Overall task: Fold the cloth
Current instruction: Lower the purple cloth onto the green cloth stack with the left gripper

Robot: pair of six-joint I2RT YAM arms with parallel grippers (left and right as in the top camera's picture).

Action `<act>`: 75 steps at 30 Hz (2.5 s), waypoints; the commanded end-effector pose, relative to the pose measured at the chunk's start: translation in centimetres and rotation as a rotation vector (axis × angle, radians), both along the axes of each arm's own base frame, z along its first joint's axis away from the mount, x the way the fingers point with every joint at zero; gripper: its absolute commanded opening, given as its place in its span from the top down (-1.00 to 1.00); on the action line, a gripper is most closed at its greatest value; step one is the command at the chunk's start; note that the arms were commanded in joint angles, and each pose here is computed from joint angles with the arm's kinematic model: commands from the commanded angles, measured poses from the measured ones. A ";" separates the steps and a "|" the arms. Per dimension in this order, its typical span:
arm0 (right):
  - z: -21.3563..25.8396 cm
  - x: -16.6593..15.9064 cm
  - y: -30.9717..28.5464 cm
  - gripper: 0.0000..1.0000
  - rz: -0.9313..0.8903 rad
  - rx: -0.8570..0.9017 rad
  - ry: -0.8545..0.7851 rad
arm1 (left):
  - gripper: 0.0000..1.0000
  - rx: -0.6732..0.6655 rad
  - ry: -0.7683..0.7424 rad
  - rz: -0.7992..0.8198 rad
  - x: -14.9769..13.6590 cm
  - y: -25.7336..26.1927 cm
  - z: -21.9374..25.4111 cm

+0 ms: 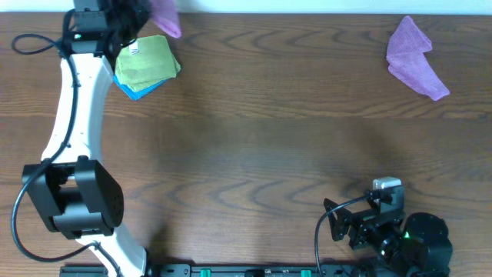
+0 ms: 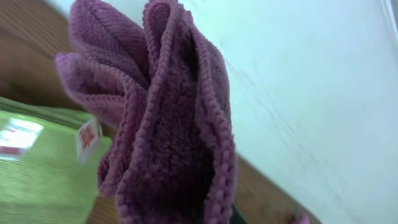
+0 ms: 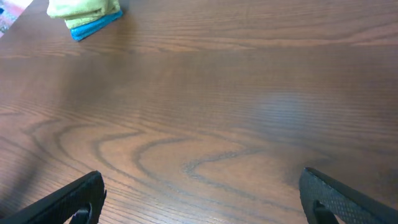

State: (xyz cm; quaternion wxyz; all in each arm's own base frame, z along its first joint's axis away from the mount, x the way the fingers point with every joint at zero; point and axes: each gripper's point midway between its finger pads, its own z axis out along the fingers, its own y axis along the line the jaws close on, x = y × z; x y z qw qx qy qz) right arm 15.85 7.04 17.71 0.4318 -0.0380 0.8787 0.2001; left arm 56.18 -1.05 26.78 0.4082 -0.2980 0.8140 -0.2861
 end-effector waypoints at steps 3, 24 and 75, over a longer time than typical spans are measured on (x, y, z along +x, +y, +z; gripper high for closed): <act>-0.1 0.0 -0.1 -0.98 -0.013 0.011 0.003 | 0.89 0.054 -0.004 0.033 0.5 2.1 -0.5; -0.1 0.0 -0.1 -0.99 -0.013 0.011 0.003 | 0.89 0.073 0.176 -0.004 1.0 2.4 -8.8; -0.1 0.0 -0.1 -0.98 -0.013 0.011 0.003 | 0.11 0.347 0.492 0.005 -3.5 8.6 -17.6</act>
